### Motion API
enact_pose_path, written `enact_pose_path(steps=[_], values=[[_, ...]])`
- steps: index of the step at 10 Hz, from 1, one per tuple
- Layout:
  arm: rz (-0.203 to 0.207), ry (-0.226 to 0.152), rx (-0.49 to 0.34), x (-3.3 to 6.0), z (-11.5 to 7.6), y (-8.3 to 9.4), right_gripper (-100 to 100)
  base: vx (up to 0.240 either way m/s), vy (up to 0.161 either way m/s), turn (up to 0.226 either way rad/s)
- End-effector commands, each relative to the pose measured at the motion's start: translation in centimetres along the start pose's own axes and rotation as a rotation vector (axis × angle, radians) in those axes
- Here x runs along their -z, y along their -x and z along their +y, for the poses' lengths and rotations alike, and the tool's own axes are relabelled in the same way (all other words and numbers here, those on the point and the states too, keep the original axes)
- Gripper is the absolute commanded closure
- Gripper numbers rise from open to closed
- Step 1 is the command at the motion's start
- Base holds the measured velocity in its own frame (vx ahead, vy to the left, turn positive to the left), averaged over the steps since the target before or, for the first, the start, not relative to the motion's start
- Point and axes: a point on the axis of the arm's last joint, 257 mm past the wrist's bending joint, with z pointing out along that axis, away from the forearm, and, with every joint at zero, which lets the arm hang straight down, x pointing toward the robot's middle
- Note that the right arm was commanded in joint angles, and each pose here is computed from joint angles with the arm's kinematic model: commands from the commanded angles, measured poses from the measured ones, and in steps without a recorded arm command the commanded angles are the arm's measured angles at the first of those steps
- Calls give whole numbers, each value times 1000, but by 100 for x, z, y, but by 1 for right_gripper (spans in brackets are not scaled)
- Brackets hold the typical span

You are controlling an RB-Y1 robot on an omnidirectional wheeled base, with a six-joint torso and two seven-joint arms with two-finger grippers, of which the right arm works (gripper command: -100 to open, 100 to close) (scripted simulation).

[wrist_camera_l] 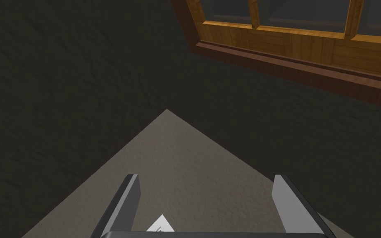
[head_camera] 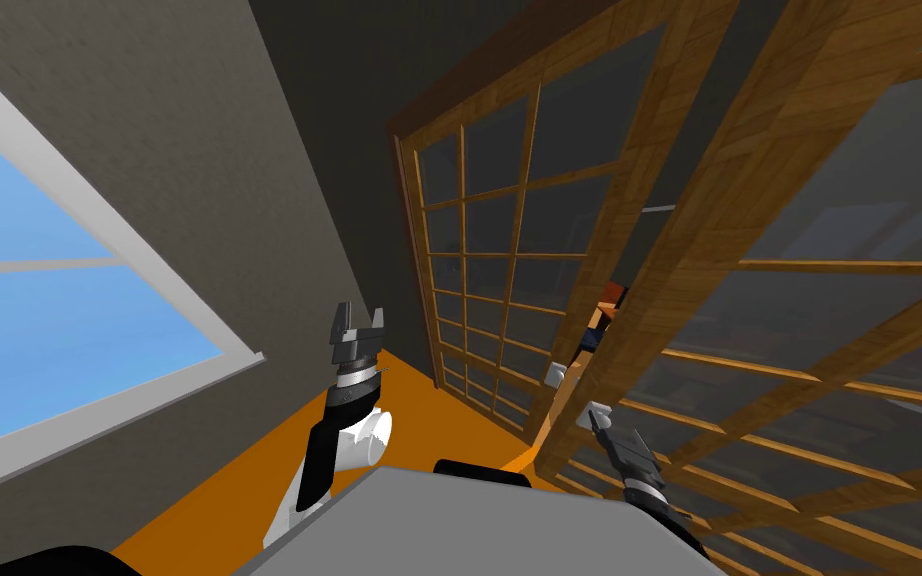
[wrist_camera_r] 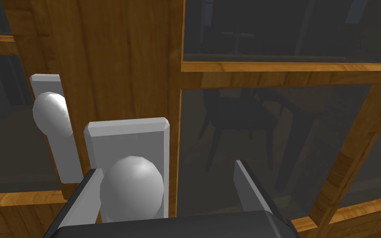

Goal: Pull the door open

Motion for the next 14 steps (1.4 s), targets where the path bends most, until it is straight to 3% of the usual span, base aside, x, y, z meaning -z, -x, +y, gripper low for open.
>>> enact_pose_path(steps=[1, 11, 12, 14], values=[[-41, 40, 36, 113, 272, 118, 100, -18, -3, -14], [-54, 51, 46, 175, 358, 162, 100, -23, 5, -8], [-67, 61, 56, 237, 443, 204, 100, -60, -8, -21], [-50, 53, 42, 192, 379, 140, 100, -58, 5, -11]])
